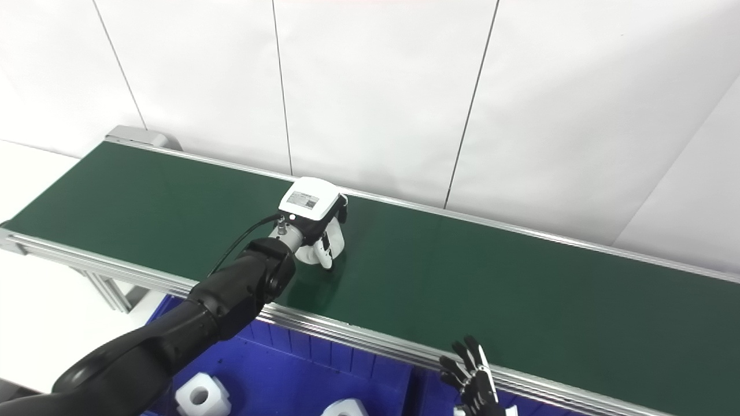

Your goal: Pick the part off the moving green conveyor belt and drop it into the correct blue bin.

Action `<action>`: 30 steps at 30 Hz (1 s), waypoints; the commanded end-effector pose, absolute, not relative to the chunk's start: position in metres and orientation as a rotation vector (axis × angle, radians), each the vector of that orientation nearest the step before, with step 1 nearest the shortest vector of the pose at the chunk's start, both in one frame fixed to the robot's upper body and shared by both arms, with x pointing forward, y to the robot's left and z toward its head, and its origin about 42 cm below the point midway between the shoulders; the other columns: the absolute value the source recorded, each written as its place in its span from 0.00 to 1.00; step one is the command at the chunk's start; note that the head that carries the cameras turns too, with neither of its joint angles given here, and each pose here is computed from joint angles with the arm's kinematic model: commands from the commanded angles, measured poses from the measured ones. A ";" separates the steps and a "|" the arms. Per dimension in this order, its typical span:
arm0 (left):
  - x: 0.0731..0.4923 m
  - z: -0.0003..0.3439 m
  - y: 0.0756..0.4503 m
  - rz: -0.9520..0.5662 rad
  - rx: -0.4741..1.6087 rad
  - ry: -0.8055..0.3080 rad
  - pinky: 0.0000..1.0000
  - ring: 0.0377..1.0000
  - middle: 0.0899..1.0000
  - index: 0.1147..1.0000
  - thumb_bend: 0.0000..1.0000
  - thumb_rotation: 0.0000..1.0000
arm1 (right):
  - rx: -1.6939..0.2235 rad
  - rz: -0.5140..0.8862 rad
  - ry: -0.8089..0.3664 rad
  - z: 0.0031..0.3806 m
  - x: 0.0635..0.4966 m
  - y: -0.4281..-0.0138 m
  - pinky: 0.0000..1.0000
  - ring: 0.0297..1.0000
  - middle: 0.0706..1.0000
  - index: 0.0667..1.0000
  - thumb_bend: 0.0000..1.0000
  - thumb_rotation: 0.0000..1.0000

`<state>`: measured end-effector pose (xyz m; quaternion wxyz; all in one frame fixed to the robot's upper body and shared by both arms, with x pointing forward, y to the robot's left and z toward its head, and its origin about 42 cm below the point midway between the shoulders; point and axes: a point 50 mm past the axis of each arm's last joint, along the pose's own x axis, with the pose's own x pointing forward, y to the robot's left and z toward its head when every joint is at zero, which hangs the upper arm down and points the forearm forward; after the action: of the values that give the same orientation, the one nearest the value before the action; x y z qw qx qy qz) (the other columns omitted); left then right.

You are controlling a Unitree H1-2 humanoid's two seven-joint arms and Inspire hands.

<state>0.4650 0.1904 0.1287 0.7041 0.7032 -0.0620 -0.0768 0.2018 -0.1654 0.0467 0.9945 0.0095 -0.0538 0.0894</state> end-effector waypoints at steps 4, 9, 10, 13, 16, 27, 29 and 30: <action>0.477 0.155 0.193 -0.136 1.576 -0.170 0.24 0.37 0.43 0.46 0.50 0.00 | 0.037 0.188 -0.210 0.062 0.206 -0.160 0.76 0.81 0.89 0.96 0.79 0.92; 0.475 0.165 0.189 -0.159 1.544 -0.198 0.26 0.37 0.44 0.46 0.50 0.00 | 0.039 0.187 -0.213 0.064 0.206 -0.158 0.75 0.80 0.89 0.96 0.78 0.92; 0.473 0.169 0.187 -0.165 1.528 -0.208 0.28 0.38 0.46 0.45 0.50 0.00 | 0.040 0.188 -0.214 0.064 0.206 -0.158 0.75 0.80 0.89 0.96 0.79 0.92; 0.466 0.183 0.180 -0.183 1.489 -0.245 0.25 0.38 0.44 0.44 0.50 0.00 | 0.040 0.188 -0.219 0.066 0.207 -0.158 0.75 0.80 0.89 0.96 0.79 0.91; 0.455 0.202 0.171 -0.202 1.459 -0.300 0.28 0.37 0.44 0.46 0.50 0.00 | 0.038 0.190 -0.221 0.067 0.207 -0.158 0.74 0.79 0.89 0.95 0.78 0.91; 0.409 0.261 0.176 -0.206 1.403 -0.398 0.32 0.42 0.51 0.44 0.47 0.00 | 0.048 0.201 -0.220 0.067 0.213 -0.156 0.73 0.79 0.90 0.95 0.77 0.89; 0.400 0.260 0.181 -0.201 1.378 -0.397 0.32 0.41 0.50 0.44 0.47 0.00 | 0.046 0.200 -0.220 0.066 0.213 -0.155 0.73 0.79 0.90 0.96 0.77 0.90; 0.395 0.259 0.183 -0.193 1.362 -0.393 0.32 0.42 0.50 0.44 0.47 0.00 | 0.045 0.200 -0.220 0.066 0.214 -0.155 0.73 0.78 0.90 0.95 0.77 0.90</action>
<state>0.3984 0.1784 0.2446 0.7516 0.6292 -0.1646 -0.1101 0.2082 -0.1603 0.0542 0.9927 0.0160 -0.0692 0.0978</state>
